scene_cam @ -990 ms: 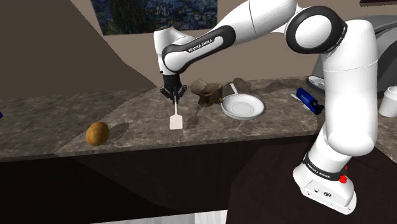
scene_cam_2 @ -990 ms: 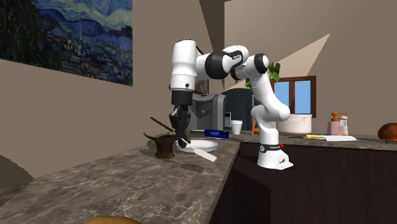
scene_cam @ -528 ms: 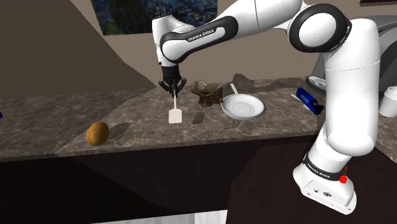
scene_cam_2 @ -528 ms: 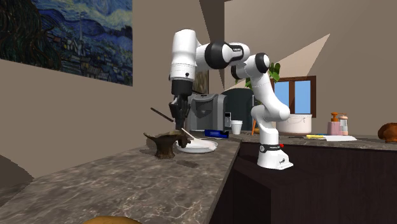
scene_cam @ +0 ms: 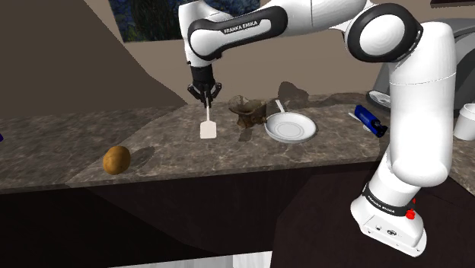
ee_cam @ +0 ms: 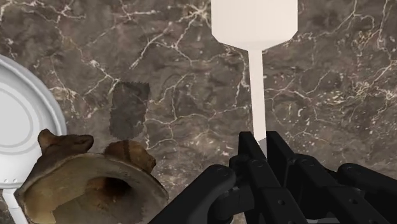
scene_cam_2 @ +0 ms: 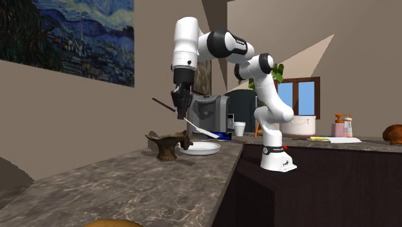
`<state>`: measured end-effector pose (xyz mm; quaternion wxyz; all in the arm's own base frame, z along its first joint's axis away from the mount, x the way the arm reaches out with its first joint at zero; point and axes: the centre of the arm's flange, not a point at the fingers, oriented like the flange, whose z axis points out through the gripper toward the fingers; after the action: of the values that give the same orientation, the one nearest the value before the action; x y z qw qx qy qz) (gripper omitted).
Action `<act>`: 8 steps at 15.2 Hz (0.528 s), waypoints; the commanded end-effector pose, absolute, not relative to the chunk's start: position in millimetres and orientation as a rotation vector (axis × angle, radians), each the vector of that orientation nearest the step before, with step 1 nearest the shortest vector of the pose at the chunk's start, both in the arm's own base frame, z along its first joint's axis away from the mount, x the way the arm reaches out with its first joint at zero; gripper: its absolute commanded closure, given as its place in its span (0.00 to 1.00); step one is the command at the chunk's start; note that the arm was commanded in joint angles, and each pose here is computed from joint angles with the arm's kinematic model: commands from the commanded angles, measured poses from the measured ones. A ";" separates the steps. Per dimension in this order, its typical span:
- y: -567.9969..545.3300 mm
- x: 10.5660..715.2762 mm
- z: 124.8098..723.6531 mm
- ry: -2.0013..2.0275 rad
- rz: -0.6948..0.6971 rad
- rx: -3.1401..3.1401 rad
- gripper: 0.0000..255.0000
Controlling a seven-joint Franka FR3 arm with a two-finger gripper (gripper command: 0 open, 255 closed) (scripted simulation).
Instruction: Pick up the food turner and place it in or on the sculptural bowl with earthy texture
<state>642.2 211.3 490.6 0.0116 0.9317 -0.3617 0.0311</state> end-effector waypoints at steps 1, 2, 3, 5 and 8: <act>211.9 641.2 500.4 -1.128 0.097 2.905 1.00; 211.9 641.2 505.7 -1.128 0.097 2.905 1.00; 211.9 641.2 510.7 -1.128 0.097 2.905 1.00; 185.6 641.0 512.2 -1.128 0.097 2.905 1.00; 146.1 640.7 514.6 -1.128 0.097 2.905 1.00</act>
<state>643.7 159.7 514.2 0.0117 0.9315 -0.3621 0.0312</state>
